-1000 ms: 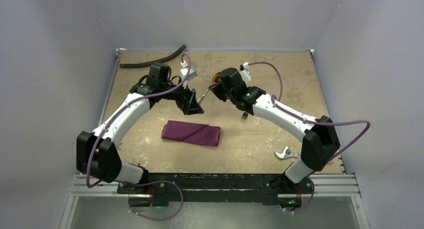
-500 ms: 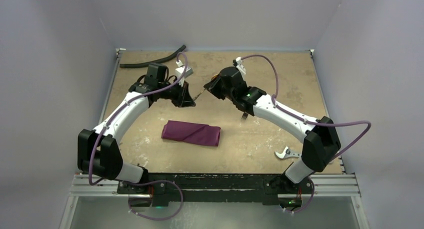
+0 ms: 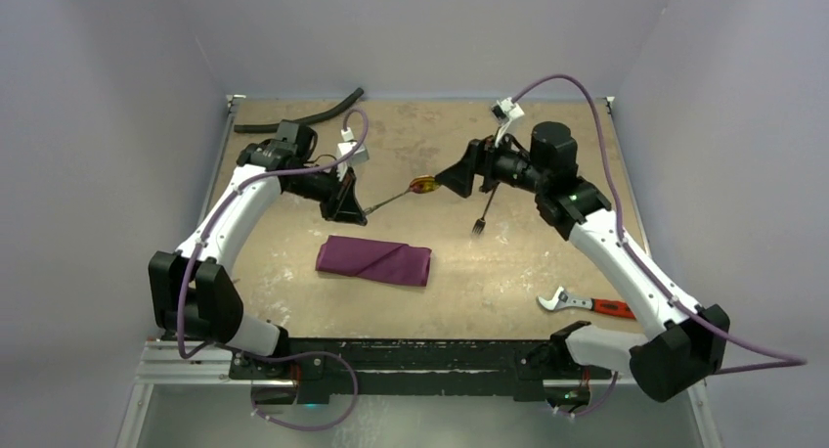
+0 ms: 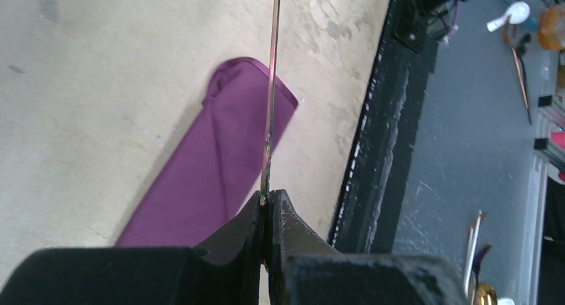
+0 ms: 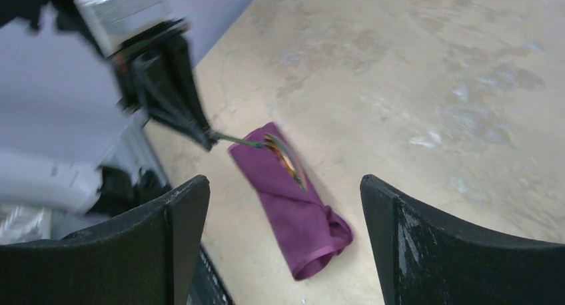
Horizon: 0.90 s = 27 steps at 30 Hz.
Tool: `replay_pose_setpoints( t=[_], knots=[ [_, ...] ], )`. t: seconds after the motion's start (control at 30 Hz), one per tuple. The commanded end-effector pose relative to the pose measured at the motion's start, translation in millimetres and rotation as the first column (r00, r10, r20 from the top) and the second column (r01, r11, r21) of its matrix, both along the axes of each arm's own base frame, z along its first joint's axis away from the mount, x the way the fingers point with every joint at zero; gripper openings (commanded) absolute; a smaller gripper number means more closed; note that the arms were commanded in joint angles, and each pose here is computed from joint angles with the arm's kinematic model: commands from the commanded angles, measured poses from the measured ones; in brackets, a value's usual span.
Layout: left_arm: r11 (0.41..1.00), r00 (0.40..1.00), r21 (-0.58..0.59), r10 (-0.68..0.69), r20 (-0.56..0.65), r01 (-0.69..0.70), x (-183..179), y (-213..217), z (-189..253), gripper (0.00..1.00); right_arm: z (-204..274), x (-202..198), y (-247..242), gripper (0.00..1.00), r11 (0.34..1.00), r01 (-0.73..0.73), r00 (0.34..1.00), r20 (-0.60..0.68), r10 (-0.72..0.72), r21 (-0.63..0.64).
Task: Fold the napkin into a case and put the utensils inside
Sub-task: Pass from the left arm to the right
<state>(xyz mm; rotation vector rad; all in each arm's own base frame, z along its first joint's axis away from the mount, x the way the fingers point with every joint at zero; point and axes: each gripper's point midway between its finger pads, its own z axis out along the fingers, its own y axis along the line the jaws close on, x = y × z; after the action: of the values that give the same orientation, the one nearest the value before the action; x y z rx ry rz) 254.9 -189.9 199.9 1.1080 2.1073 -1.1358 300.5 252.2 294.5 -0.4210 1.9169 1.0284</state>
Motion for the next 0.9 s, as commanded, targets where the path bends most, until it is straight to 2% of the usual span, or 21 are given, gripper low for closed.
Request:
replay_pose_setpoints(
  t=[0.0, 0.23, 0.37, 0.43, 0.53, 0.6, 0.63, 0.67, 0.7, 0.87],
  knots=[
    [0.989, 0.991, -0.063, -0.135, -0.024, 0.133, -30, -2, 15, 0.0, 3, -48, 18, 0.86, 0.939, -0.344, 0.933, 0.114, 0.342, -0.009],
    [0.98, 0.982, -0.088, -0.185, -0.047, 0.181, -42, -1, 22, 0.0, -16, -40, 24, 0.82, 0.919, -0.391, 0.917, 0.07, 0.393, -0.039],
    [0.974, 0.977, -0.093, -0.209, -0.049, 0.204, -47, 0, 22, 0.0, -17, -38, 25, 0.76, 0.922, -0.385, 0.919, 0.077, 0.387, -0.036],
    [0.973, 0.974, -0.092, -0.219, -0.061, 0.213, -49, 1, 20, 0.0, -15, -35, 26, 0.69, 0.928, -0.371, 0.925, 0.082, 0.372, -0.028],
    [0.971, 0.971, -0.095, -0.226, -0.076, 0.219, -50, 1, 19, 0.0, -17, -36, 29, 0.52, 0.929, -0.37, 0.927, 0.061, 0.369, 0.009],
    [0.971, 0.971, -0.094, -0.227, -0.074, 0.22, -50, 1, 19, 0.0, -19, -35, 30, 0.33, 0.932, -0.362, 0.931, 0.055, 0.361, 0.021],
    [0.971, 0.971, -0.092, -0.227, -0.072, 0.221, -49, 1, 19, 0.0, -21, -34, 30, 0.16, 0.936, -0.352, 0.935, 0.045, 0.351, 0.021],
    [0.972, 0.972, -0.09, -0.224, -0.07, 0.218, -48, 1, 19, 0.0, -24, -33, 29, 0.07, 0.94, -0.341, 0.94, 0.033, 0.34, 0.02],
    [0.974, 0.974, -0.091, -0.215, -0.073, 0.208, -46, 2, 19, 0.0, -26, -33, 28, 0.05, 0.944, -0.33, 0.944, 0.023, 0.33, 0.016],
    [0.981, 0.981, -0.093, -0.177, -0.078, 0.17, -36, 7, 21, 0.0, -35, -36, 23, 0.08, 0.953, -0.303, 0.953, -0.003, 0.303, -0.005]
  ],
)
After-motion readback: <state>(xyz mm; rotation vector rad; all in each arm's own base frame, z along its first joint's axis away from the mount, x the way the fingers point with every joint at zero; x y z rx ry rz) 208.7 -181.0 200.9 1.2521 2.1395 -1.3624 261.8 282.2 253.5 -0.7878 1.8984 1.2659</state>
